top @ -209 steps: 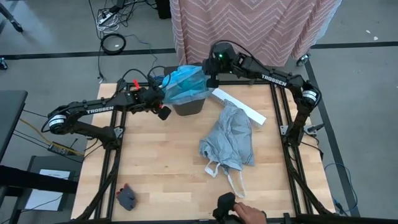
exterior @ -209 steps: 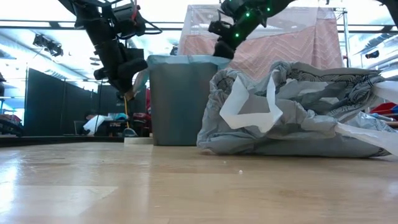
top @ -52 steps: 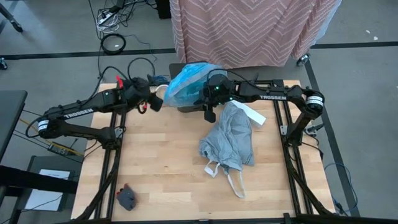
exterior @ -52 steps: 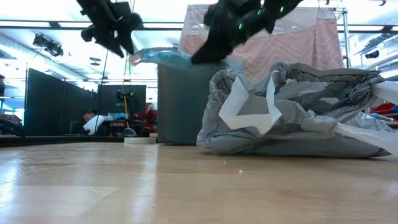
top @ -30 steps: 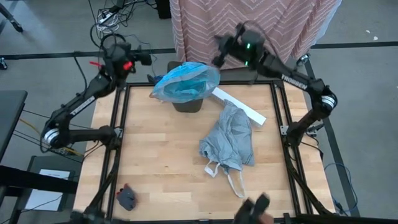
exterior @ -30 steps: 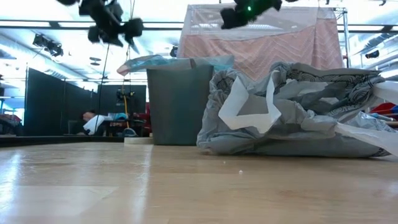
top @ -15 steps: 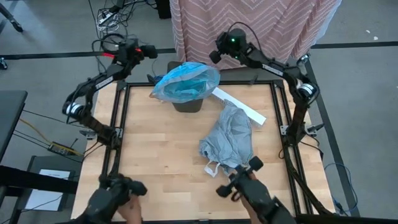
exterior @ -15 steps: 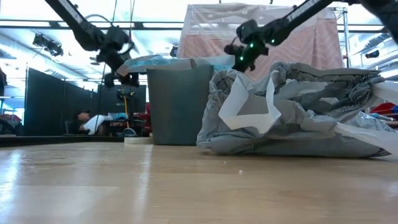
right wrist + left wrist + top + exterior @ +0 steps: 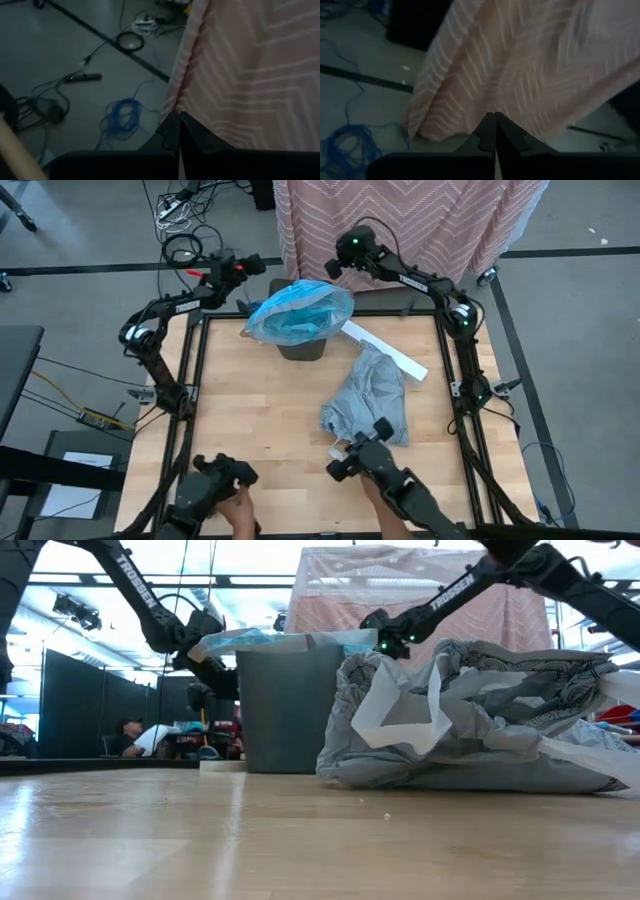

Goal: Place trash/remove bag and relplace
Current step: Insert a new trash bag into the trash bin

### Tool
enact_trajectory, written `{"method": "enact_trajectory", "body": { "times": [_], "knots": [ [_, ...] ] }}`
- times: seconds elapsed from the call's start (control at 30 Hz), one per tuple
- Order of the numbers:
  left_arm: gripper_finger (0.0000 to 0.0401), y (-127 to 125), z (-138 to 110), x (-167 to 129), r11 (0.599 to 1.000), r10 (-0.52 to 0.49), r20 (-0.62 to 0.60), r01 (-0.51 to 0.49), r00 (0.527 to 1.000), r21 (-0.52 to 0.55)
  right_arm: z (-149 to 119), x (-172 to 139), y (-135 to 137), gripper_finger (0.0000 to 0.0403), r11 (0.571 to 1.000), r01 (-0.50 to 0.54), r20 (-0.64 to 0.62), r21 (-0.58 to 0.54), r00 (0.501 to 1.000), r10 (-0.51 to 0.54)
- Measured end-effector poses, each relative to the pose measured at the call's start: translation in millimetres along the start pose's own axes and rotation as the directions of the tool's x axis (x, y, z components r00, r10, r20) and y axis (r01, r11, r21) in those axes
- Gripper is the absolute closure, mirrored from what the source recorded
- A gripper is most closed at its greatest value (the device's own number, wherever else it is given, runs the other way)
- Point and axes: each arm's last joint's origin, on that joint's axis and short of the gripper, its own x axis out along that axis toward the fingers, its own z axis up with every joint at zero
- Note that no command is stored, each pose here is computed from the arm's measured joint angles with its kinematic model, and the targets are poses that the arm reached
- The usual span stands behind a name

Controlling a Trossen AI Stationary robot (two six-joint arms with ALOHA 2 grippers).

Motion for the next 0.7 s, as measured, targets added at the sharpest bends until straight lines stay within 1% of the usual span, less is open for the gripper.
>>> {"method": "enact_trajectory", "body": {
  "times": [0.17, 0.23, 0.3, 0.43, 0.47, 0.57, 0.7],
  "knots": [
    [0.0393, -9.9, -19.6, 4.0, 1.000, -0.027, -0.074, 0.028, 0.997, 0.013, -6.0, 9.8, 26.7, 0.0403, 0.996, -0.087, -0.038, -0.021, 0.996, 0.086],
    [0.0393, -15.7, -25.6, 4.2, 0.998, -0.051, -0.095, 0.053, 0.994, 0.019, -9.6, 9.2, 39.2, 0.0403, 0.993, -0.116, -0.066, -0.035, 0.991, 0.113],
    [0.0393, -22.1, -34.1, 4.8, 0.996, -0.067, -0.117, 0.073, 0.991, 0.046, -9.1, 7.2, 50.2, 0.0403, 0.988, -0.145, -0.066, -0.057, 0.988, 0.141],
    [0.0393, -35.6, -53.6, 0.4, 0.991, -0.077, -0.213, 0.099, 0.974, 0.092, -10.5, 2.0, 72.8, 0.0403, 0.975, -0.205, -0.090, -0.080, 0.976, 0.198],
    [0.0393, -39.1, -58.2, -1.2, 0.988, -0.084, -0.239, 0.112, 0.967, 0.109, -11.4, 0.3, 79.2, 0.0403, 0.972, -0.221, -0.101, -0.080, 0.972, 0.213],
    [0.0394, -47.8, -73.7, -6.9, 0.972, -0.127, -0.365, 0.190, 0.922, 0.141, -16.8, -6.5, 101.1, 0.0403, 0.957, -0.272, -0.161, -0.103, 0.954, 0.253],
    [0.0394, -56.3, -96.1, -17.6, 0.967, -0.082, -0.497, 0.189, 0.864, 0.170, -23.6, -17.3, 130.3, 0.0403, 0.928, -0.336, -0.231, -0.161, 0.927, 0.296]
  ]
}}
